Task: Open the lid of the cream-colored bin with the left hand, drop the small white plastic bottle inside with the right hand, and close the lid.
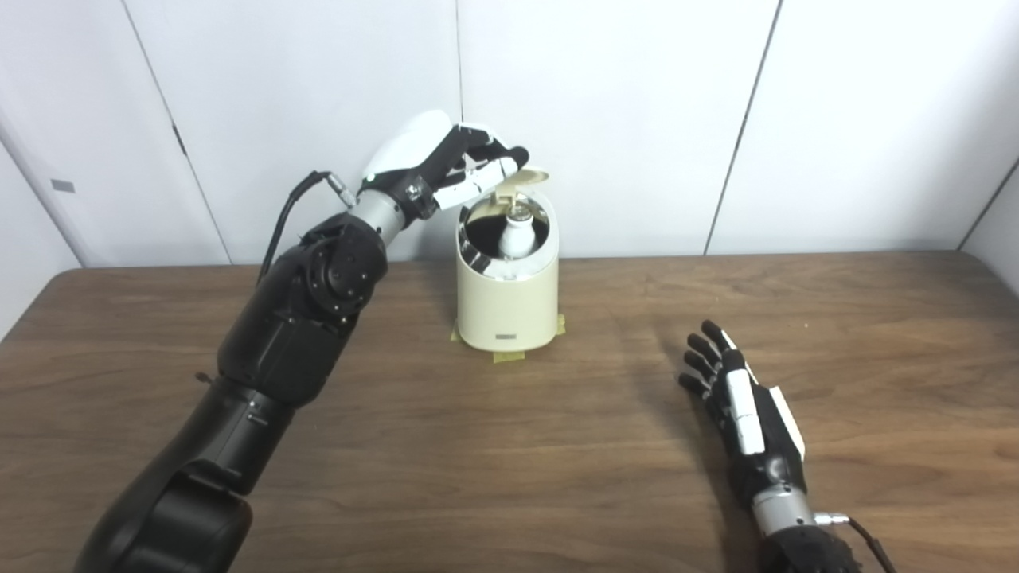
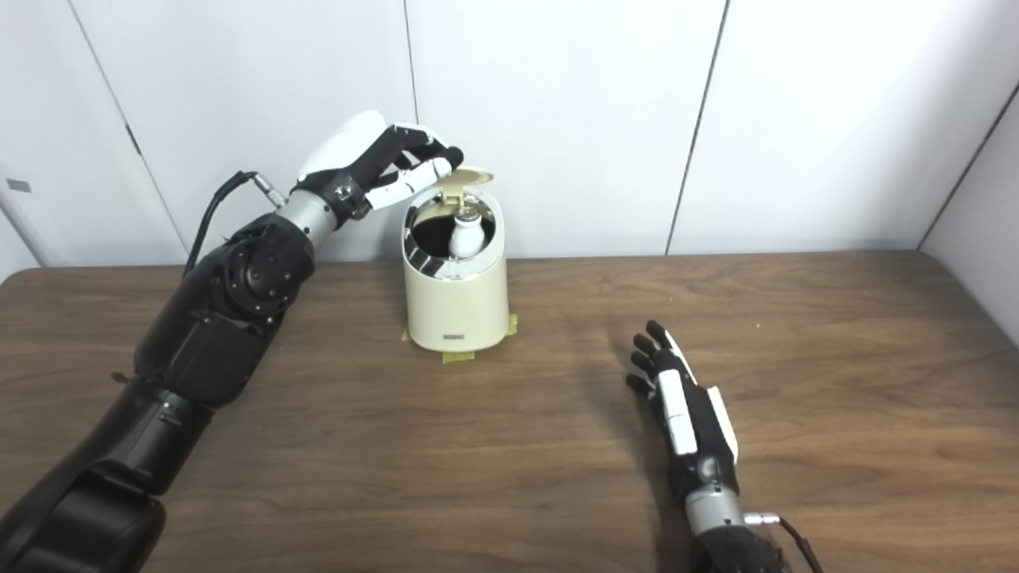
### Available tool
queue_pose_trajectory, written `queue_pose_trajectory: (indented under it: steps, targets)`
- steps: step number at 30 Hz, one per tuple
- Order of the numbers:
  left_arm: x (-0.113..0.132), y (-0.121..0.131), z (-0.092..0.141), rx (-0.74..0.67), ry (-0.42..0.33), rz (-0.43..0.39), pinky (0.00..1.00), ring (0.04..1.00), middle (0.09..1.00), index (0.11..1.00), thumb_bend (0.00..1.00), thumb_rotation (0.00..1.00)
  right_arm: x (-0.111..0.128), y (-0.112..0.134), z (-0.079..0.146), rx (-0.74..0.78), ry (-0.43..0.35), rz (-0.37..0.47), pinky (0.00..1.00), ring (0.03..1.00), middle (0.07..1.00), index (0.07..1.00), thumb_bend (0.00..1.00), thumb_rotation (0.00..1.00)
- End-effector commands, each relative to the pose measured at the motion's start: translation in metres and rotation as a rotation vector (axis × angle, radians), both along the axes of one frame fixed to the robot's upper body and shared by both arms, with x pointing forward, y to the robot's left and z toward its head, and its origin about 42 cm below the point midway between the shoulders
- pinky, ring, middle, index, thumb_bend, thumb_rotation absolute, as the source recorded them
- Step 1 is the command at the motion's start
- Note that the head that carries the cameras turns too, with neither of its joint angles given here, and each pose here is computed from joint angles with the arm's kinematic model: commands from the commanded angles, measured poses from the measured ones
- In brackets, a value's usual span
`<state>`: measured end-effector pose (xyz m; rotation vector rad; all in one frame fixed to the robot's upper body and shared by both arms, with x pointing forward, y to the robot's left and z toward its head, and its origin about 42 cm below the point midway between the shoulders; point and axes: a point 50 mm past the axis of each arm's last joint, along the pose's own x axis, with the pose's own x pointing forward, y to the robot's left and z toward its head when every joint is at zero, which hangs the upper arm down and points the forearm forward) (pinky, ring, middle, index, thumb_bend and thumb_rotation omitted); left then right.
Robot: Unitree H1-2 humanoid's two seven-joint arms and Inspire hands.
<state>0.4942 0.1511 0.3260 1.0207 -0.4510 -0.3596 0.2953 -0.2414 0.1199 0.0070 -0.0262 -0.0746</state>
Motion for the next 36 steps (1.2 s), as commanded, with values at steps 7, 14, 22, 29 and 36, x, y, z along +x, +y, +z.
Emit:
queue_pose_trajectory:
  steps: [7,14,22,29,36]
  targets:
    - [0.000,0.001,0.013,0.083,-0.088,-0.036,0.68,0.750,0.739,0.700,0.56,0.99,0.011,0.001,0.016,0.003,-0.064,0.001,0.86,0.902,0.904,0.942,0.62,0.96]
    - [-0.002,0.005,0.000,0.177,-0.107,-0.033,0.67,0.763,0.743,0.704,0.58,0.98,0.011,0.000,0.017,-0.010,-0.066,-0.008,0.85,0.892,0.895,0.937,0.61,0.96]
    - [-0.006,0.005,-0.009,0.291,-0.154,-0.031,0.71,0.790,0.750,0.704,0.56,0.98,0.010,-0.003,0.016,-0.008,-0.066,-0.017,0.85,0.891,0.892,0.936,0.60,0.96]
    - [-0.010,0.006,-0.012,0.365,-0.172,-0.037,0.73,0.797,0.754,0.713,0.55,0.98,0.009,-0.004,0.016,-0.013,-0.066,-0.017,0.86,0.889,0.890,0.936,0.61,0.97]
    - [-0.015,0.007,-0.015,0.424,-0.222,-0.042,0.72,0.768,0.726,0.692,0.55,0.96,0.009,-0.005,0.017,-0.020,-0.065,-0.021,0.85,0.885,0.884,0.936,0.61,0.96]
